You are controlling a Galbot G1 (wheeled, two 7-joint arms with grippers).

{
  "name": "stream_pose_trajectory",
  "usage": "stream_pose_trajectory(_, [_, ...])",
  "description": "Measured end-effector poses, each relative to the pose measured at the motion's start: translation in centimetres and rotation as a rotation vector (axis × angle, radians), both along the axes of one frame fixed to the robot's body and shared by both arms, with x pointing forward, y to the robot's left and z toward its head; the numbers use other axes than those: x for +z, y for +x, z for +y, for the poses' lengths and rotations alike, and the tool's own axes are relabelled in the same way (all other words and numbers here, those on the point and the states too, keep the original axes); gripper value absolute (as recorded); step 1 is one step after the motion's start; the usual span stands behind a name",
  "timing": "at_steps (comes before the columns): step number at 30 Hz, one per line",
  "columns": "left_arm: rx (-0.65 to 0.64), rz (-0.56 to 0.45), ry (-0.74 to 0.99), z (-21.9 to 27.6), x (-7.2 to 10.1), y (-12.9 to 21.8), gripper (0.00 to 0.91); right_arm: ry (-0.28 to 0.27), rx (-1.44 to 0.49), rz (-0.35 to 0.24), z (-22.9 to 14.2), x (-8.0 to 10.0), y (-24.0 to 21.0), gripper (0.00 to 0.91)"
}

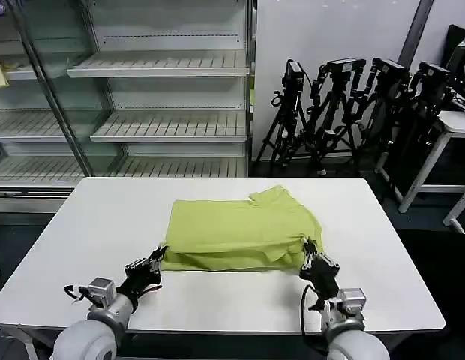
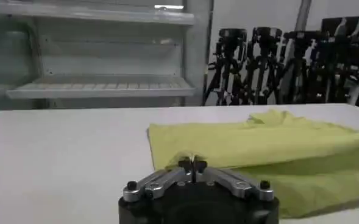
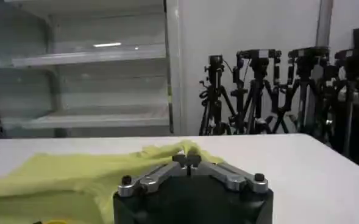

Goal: Fold and organize the clothes.

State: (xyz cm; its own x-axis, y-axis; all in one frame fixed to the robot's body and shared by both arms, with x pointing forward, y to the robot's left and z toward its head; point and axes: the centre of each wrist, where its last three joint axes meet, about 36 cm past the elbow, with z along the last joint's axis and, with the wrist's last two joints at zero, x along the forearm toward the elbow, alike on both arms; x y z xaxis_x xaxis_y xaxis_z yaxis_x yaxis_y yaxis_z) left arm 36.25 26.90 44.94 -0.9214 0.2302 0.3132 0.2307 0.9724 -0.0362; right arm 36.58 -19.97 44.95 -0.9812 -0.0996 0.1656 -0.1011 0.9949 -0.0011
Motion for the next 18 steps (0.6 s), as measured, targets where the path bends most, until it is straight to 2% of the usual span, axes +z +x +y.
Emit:
stream_pose_trajectory(8, [-0.011,-0.007,0.025,-1.0,-1.0,2.1,0.05,-0.026,-0.006,0.024,0.2,-1.2,1.9,0.0])
stream_pose_trajectory(9, [-0.009,-0.008,0.029,-1.0,-1.1,2.3,0.161,-0.029,-0.006,0.027,0.3,-1.3,2.1,0.393])
stream_pose_trajectory(10, [-0.007,-0.008,0.031,-1.0,-1.2,2.5,0.695,-0.03,-0.006,0.031,0.3,-1.4,2.2,0.907])
stream_pose_trajectory(11, [-0.007,-0.007,0.033,-1.1,-1.3,2.7,0.907,-0.032,-0.005,0.034,0.3,-1.4,2.2,0.907])
stream_pose_trajectory(18, [0.002,0.003,0.053,-1.1,-1.8,3.2,0.907,-0.049,0.011,0.046,0.5,-1.9,2.4,0.907])
